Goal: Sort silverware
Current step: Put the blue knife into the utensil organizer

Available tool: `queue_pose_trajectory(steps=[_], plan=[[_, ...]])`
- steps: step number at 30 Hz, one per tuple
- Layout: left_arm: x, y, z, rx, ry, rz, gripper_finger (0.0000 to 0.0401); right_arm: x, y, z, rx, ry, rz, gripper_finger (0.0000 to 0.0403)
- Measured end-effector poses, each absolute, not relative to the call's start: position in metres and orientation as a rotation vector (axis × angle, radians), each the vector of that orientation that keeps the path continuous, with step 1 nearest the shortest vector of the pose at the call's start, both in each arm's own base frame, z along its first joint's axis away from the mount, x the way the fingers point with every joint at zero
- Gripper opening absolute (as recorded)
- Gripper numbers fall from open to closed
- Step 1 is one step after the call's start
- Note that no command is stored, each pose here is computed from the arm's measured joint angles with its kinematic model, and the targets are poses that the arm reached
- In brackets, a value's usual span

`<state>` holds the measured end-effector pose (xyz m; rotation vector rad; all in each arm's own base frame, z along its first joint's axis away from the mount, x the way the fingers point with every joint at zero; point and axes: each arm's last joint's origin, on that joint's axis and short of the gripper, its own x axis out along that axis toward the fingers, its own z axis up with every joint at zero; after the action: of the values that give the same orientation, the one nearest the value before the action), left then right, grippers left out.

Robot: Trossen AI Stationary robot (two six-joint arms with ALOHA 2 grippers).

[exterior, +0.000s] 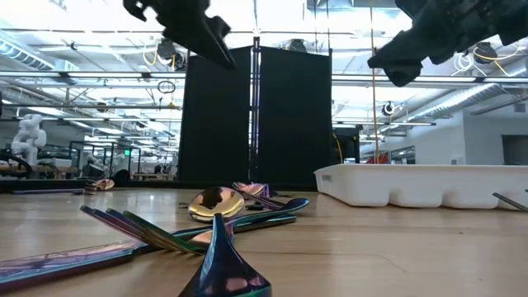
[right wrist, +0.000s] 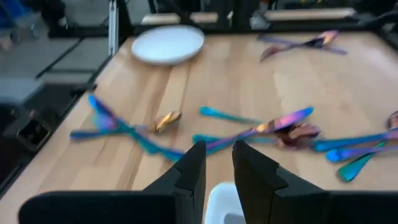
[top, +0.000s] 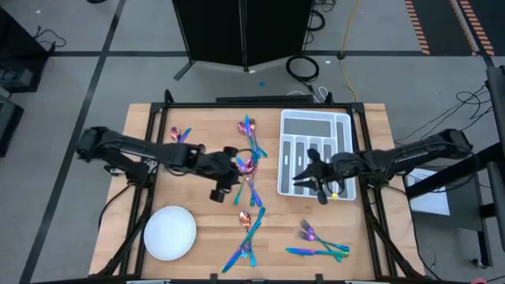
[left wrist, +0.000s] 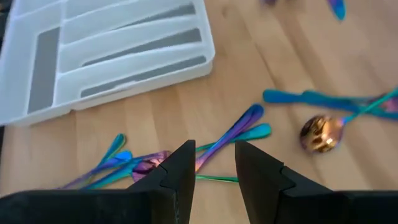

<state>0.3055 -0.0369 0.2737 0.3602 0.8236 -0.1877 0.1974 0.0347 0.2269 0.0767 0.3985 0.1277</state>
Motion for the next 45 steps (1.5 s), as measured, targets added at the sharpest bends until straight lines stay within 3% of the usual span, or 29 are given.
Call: queue_pose_trajectory(steps=[11,22,45], plan=[[0.364,-0.038,0.215,0.627,0.995,-0.354,0.0114,0.206,0.057,0.201,0.043,0.543,0.159,0.0068],[0.385,-0.035,0.163,0.688,1.109,-0.459,0.0114,0.213,0.059,0.198,0.016,0.516,0.144,0.0068],[0.388,-0.006,0.151,0.603,1.131,-0.493,0.0114,0.213,0.059,0.198,0.024,0.523,0.143,0.0068]])
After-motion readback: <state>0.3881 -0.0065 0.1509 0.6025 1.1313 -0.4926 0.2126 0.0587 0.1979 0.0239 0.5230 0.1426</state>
